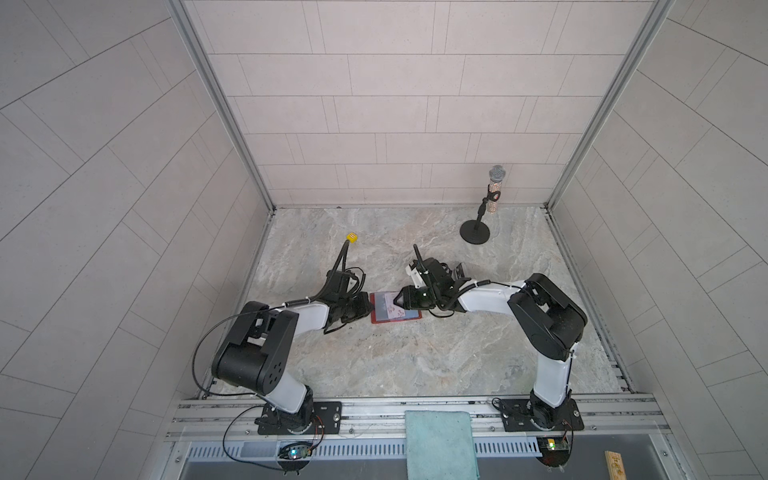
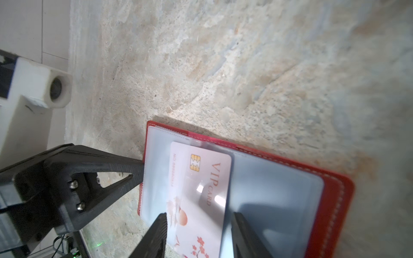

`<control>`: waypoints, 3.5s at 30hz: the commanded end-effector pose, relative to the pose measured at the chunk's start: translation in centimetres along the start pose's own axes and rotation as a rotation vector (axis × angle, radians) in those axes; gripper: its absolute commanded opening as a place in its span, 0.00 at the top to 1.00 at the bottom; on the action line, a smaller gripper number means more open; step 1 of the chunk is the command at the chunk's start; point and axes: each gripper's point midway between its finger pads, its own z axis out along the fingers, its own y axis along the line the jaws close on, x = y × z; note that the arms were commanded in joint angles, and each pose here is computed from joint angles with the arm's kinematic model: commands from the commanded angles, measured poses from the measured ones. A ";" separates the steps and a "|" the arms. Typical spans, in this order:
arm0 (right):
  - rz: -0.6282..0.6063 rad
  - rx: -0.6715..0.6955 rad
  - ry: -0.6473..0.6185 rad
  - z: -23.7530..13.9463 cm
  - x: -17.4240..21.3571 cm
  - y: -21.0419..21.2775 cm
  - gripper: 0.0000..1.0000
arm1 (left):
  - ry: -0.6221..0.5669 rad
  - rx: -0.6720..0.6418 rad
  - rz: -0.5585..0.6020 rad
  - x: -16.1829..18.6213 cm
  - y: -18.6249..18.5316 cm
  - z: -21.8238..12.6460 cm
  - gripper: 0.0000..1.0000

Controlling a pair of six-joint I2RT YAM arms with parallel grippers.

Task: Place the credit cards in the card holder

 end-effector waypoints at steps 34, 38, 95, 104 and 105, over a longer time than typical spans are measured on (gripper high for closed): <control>-0.226 0.440 0.088 -0.8 1.5 -2.9 0.86 | 0.043 -0.017 -0.010 1.4 0.5 -0.2 1.00; -0.228 0.443 0.106 -0.3 1.9 -3.0 0.86 | 0.043 -0.016 -0.010 1.4 0.5 -0.2 1.00; -0.178 0.224 0.009 -4.0 -0.9 0.0 0.80 | -0.006 -0.034 0.089 -1.8 -2.7 -3.3 0.68; -0.155 0.271 0.054 -3.0 0.0 -2.2 0.83 | 0.062 0.085 0.141 -0.7 -6.7 -1.6 0.67; -0.152 0.275 0.062 -2.8 0.2 -2.5 0.84 | 0.066 0.099 0.139 -0.6 -7.0 -1.3 0.67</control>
